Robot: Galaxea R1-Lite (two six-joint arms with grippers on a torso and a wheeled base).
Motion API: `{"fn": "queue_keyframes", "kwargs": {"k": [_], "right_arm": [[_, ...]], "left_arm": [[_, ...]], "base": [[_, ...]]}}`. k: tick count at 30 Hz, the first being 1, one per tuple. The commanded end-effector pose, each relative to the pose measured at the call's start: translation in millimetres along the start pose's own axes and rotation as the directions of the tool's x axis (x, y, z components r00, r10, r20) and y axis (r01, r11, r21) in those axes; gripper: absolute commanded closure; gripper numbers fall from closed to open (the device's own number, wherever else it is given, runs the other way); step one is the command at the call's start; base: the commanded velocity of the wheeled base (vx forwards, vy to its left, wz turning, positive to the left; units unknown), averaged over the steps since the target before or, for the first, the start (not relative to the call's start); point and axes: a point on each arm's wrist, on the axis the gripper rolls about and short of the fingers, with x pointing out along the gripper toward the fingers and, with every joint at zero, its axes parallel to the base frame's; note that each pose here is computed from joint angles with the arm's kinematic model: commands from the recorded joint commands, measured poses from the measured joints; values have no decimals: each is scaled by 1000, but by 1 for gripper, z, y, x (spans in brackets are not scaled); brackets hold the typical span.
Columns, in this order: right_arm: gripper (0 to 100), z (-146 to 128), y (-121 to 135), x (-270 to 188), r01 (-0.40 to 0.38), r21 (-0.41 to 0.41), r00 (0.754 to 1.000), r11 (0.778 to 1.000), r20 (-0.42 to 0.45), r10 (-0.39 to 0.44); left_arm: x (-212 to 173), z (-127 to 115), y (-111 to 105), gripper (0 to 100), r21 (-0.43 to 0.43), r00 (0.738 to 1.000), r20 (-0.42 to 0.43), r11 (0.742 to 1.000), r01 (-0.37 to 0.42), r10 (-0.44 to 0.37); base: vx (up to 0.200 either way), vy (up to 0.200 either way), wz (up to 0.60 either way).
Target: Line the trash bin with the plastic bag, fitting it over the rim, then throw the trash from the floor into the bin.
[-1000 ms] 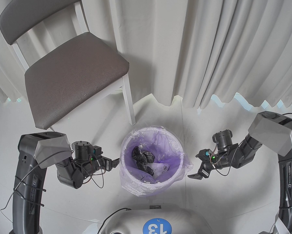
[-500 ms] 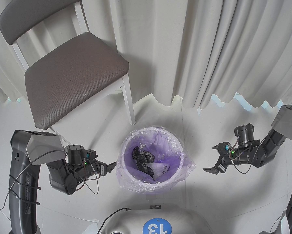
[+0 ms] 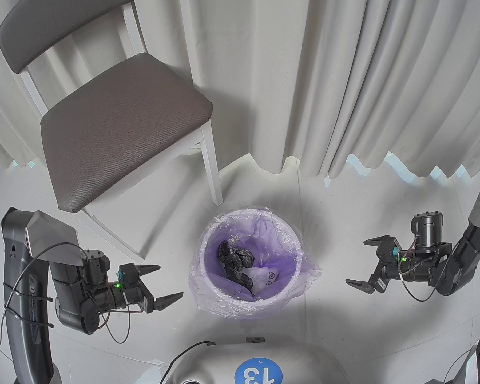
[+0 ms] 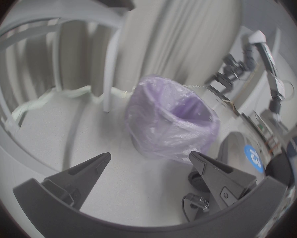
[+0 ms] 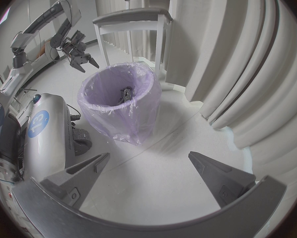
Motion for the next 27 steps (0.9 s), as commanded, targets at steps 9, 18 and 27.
{"fn": "queue_keyframes", "kwargs": {"k": [9,18,27], "right_arm": [[0,0,17,-13,-14,-22,999,1000,29,15],[0,0,17,-12,-19,-19,999,1000,29,19],[0,-1,17,-13,-23,-18,999,1000,37,24]], "left_arm": [[58,-9,-44,0,100,987,-45,983,157,-153],[84,7,-44,0,97,996,-52,992,75,-70],[94,16,-45,100,79,996,-43,994,79,-76]], "base": [[0,0,0],[0,0,0],[0,0,0]]}}
